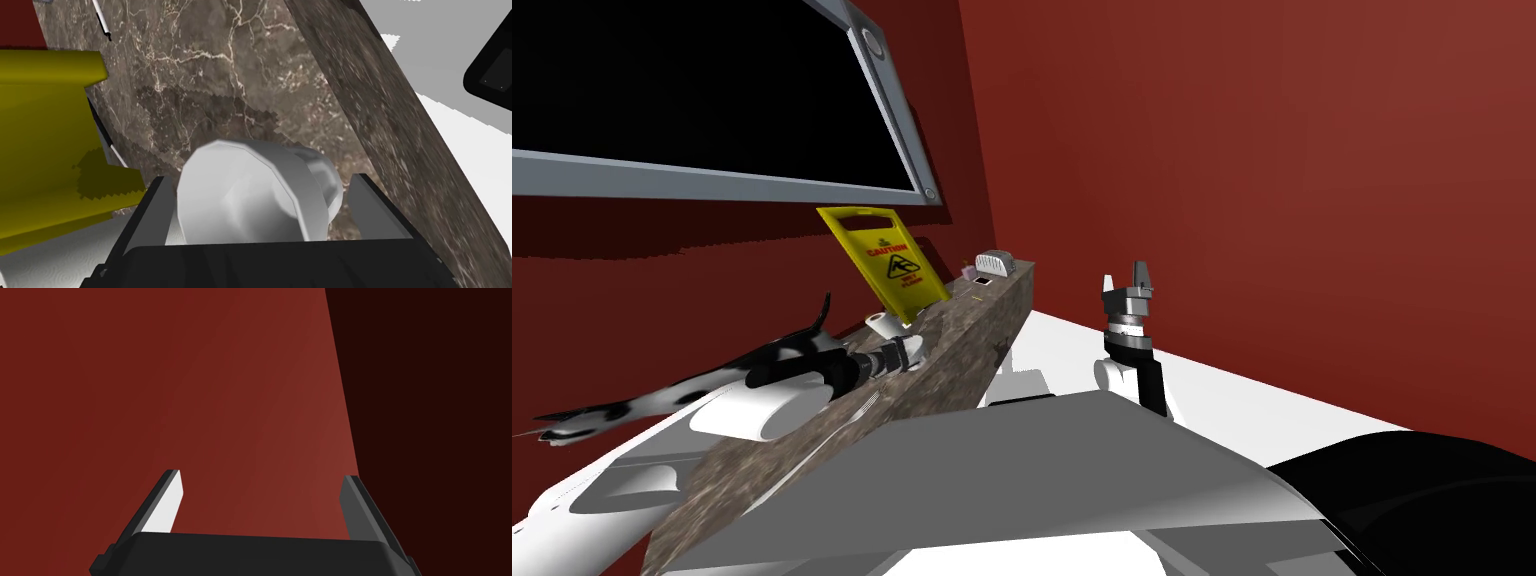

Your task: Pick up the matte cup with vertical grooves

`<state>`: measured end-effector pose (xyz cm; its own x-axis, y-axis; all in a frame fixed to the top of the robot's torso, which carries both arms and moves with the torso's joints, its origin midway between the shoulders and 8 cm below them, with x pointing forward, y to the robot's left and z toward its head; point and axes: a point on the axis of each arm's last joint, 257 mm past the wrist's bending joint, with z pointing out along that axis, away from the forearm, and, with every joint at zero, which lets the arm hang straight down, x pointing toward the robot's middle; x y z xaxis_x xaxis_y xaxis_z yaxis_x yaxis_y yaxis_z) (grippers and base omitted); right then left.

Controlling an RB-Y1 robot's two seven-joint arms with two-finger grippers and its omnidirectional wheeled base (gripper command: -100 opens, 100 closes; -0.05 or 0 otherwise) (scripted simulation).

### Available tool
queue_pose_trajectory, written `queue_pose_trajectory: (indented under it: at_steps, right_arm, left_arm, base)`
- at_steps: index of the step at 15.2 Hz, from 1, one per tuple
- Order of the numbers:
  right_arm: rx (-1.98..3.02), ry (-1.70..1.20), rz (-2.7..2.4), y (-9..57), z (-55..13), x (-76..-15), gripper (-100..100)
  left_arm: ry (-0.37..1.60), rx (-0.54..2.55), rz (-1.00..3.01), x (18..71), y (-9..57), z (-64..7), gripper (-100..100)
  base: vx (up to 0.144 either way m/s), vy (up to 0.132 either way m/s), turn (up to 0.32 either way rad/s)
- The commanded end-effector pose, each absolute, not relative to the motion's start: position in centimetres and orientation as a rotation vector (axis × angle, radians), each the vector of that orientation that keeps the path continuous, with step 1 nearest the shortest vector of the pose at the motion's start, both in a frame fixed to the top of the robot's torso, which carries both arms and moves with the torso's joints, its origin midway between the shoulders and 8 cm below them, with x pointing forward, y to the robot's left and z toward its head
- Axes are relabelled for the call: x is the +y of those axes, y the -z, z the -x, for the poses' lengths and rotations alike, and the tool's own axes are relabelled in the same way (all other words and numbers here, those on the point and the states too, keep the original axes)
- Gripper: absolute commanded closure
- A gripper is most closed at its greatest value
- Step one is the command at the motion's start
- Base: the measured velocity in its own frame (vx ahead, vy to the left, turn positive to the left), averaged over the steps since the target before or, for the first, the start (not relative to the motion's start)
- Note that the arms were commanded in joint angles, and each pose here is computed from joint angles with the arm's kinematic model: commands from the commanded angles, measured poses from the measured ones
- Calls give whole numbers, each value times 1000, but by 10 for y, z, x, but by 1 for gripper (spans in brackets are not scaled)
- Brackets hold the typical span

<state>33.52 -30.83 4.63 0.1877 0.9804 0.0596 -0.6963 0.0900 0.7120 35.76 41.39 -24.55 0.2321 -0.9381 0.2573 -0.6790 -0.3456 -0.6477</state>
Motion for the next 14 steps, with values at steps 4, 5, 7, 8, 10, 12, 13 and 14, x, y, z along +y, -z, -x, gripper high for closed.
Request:
queue_pose_trajectory:
  at_steps: [4,5,7,8,10,12,13,14]
  right_arm:
    - [501,-1327,-702,-46,-335,-308,0]
    - [501,-1327,-702,-46,-335,-308,0]
    - [501,-1327,-702,-46,-335,-308,0]
    - [501,-1327,-702,-46,-335,-308,0]
    - [501,-1326,-702,-46,-335,-308,0]
    - [501,-1327,-702,-46,-335,-308,0]
    - [501,-1327,-702,-46,-335,-308,0]
    - [501,-1327,-702,-46,-335,-308,0]
  left_arm:
    - [767,1501,2221,423,254,-339,-100]
    - [745,1506,2232,424,257,-335,-100]
    - [702,1508,2274,428,259,-328,-100]
    - [683,1512,2283,429,261,-325,-100]
    - [631,1515,2325,433,263,-316,-100]
    - [586,1515,2362,436,264,-309,-100]
    - [574,1517,2367,437,265,-307,-100]
    - [542,1515,2395,439,264,-301,-100]
  base:
    - [59,-32,62]
    - [70,-30,54]
    - [57,-22,48]
    - [61,-30,71]
    - [80,-35,86]
    - [60,-28,31]
    - [65,-34,67]
    - [68,-33,85]
